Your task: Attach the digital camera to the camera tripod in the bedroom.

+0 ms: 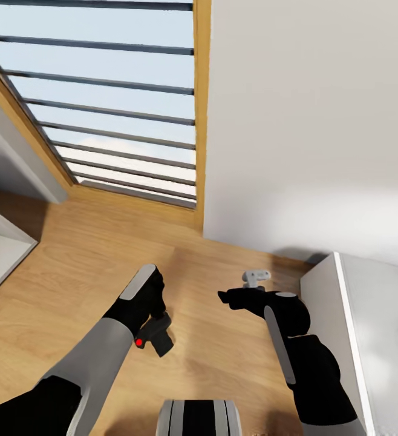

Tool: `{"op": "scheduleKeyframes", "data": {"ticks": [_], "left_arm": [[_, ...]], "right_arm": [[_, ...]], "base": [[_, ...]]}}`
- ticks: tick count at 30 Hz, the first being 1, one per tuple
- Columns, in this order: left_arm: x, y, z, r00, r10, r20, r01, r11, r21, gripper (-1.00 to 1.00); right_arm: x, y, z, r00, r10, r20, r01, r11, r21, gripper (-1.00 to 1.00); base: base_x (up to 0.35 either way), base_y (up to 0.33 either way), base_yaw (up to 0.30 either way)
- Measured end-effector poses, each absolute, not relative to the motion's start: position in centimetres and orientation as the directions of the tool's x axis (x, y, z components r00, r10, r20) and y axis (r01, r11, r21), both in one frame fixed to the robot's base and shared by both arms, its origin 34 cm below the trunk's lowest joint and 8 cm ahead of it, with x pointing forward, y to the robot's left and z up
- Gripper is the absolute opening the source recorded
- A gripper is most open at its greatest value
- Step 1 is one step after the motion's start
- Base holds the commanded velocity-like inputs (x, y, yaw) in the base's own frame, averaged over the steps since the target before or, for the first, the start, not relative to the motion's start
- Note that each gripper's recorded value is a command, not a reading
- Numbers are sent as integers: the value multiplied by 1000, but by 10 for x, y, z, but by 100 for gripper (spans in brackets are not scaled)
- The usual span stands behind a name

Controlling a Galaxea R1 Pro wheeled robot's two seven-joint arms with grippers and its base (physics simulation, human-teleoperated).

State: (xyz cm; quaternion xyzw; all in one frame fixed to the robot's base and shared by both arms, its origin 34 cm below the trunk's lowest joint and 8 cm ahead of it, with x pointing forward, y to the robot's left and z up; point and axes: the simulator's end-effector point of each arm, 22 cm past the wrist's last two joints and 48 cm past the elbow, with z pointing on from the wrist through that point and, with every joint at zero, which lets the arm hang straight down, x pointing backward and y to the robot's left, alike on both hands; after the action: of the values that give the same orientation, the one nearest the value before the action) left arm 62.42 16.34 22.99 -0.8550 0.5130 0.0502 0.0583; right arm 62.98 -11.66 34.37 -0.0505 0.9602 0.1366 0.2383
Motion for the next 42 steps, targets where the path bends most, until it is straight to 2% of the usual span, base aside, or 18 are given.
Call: {"op": "scheduleKeyframes", "data": {"ticks": [7, 17, 32, 42], "left_arm": [[642, 164, 240, 465, -875, -136, -885, -460, -68, 100], [648, 165, 245, 474, -871, -130, -880, -470, -66, 100], [621, 186, 238, 611, -769, -190, -776, -629, 51, 100], [623, 187, 232, 625, -748, -222, -752, -653, 84, 100]], "right_arm": [[627, -114, 343, -883, -37, -468, -167, 956, 240, 100], [625, -110, 343, -883, -48, -468, -179, 954, 240, 100], [622, -106, 342, -884, -55, -465, -186, 952, 242, 100], [619, -107, 330, -893, -55, -446, -181, 953, 244, 100]], "base": [[0, 0, -165], [0, 0, -41], [0, 0, -2], [0, 0, 0]]}}
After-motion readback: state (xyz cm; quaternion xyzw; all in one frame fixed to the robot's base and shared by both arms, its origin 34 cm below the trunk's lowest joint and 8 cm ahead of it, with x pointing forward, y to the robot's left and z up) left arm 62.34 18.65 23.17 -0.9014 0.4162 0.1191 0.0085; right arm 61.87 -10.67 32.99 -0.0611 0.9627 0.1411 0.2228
